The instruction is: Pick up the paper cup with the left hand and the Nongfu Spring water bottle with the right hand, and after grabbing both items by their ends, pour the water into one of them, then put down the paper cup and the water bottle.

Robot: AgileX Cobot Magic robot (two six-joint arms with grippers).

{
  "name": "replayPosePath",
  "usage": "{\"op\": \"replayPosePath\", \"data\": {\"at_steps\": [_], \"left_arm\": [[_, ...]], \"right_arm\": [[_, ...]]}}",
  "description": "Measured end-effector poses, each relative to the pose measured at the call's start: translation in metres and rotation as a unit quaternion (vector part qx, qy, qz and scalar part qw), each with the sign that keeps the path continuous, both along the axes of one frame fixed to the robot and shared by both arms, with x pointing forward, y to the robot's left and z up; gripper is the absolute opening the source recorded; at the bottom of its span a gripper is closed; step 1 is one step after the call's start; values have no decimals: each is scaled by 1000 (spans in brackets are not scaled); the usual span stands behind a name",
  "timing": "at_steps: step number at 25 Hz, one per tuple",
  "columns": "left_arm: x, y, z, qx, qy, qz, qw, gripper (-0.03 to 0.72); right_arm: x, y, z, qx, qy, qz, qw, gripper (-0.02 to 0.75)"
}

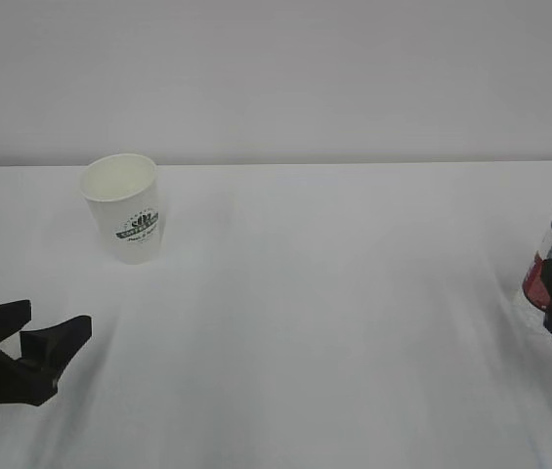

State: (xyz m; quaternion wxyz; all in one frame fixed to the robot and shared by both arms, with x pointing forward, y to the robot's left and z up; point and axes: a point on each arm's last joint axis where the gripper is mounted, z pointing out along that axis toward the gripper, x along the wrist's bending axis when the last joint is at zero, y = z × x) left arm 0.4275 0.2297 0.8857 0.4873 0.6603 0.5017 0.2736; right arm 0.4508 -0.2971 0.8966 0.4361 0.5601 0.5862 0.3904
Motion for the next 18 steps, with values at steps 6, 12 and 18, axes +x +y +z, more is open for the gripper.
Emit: {"op": "replayPosePath", "data": {"at_steps": [6,12,18], "left_arm": [[0,0,0,0,0,0,1000,587],[0,0,0,0,0,0,1000,587],[0,0,0,0,0,0,1000,587]], "right_arm": [[11,-1,-2,1,-4,-10,1000,594],[20,-2,-8,1,3,-17,1000,594],[33,-2,-11,1,-1,-18,1000,594]]}}
